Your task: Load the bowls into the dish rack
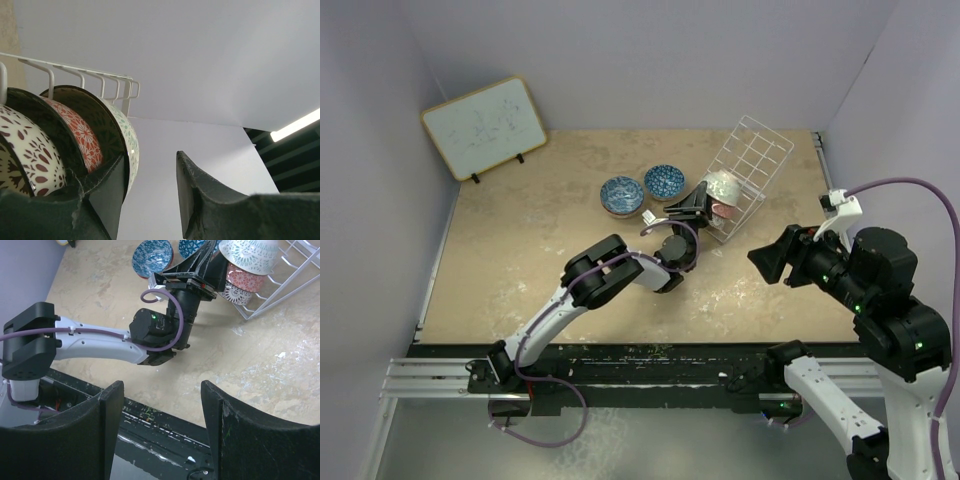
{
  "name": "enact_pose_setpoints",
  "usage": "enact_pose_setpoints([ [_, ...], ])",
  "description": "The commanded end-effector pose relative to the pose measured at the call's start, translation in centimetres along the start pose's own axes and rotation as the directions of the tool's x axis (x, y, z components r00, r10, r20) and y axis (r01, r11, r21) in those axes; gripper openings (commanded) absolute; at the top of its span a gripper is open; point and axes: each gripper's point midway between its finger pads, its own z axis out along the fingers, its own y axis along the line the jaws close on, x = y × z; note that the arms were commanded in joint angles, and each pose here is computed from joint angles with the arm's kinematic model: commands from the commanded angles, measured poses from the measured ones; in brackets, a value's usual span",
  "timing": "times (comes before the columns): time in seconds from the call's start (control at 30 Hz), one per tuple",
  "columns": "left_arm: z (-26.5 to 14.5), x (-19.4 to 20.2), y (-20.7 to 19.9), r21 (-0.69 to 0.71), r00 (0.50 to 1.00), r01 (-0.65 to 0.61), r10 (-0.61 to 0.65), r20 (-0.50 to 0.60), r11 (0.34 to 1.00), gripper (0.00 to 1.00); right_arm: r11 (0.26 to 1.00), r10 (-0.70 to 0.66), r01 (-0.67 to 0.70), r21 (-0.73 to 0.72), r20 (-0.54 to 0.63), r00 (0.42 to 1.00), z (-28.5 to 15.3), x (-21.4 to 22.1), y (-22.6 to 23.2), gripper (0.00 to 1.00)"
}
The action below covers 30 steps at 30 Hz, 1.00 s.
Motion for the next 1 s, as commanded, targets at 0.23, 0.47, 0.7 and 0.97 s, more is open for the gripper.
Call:
enact_pose_setpoints([
  [0.23, 0.9, 1.0, -6.6, -0.025, 0.997, 0.014, -0.015, -0.078, 1.000, 0.51, 0.999, 0.000, 0.002, -0.034, 0.050, 0.999, -0.7, -0.8, 0.7, 0.65],
  [0.47, 1.5, 2.6, -3.5, -0.184, 0.976, -0.071, 0.030, -0.218, 0.980, 0.56, 1.000, 0.001, 0.001, -0.031, 0.055, 0.999, -0.8, -0.8, 0.7, 0.65],
  [0.7, 1.5, 2.7, -1.4, -0.241, 0.965, -0.119, 0.054, -0.258, 0.963, 0.62, 1.000, -0.001, 0.003, -0.025, 0.053, 0.999, -0.8, -0.7, 0.5, 0.66],
  [0.97, 1.5, 2.1, -1.7, -0.273, 0.944, -0.210, 0.122, -0.306, 0.939, 0.69, 1.000, -0.002, 0.004, -0.028, 0.056, 0.998, -0.7, -0.8, 0.6, 0.66],
])
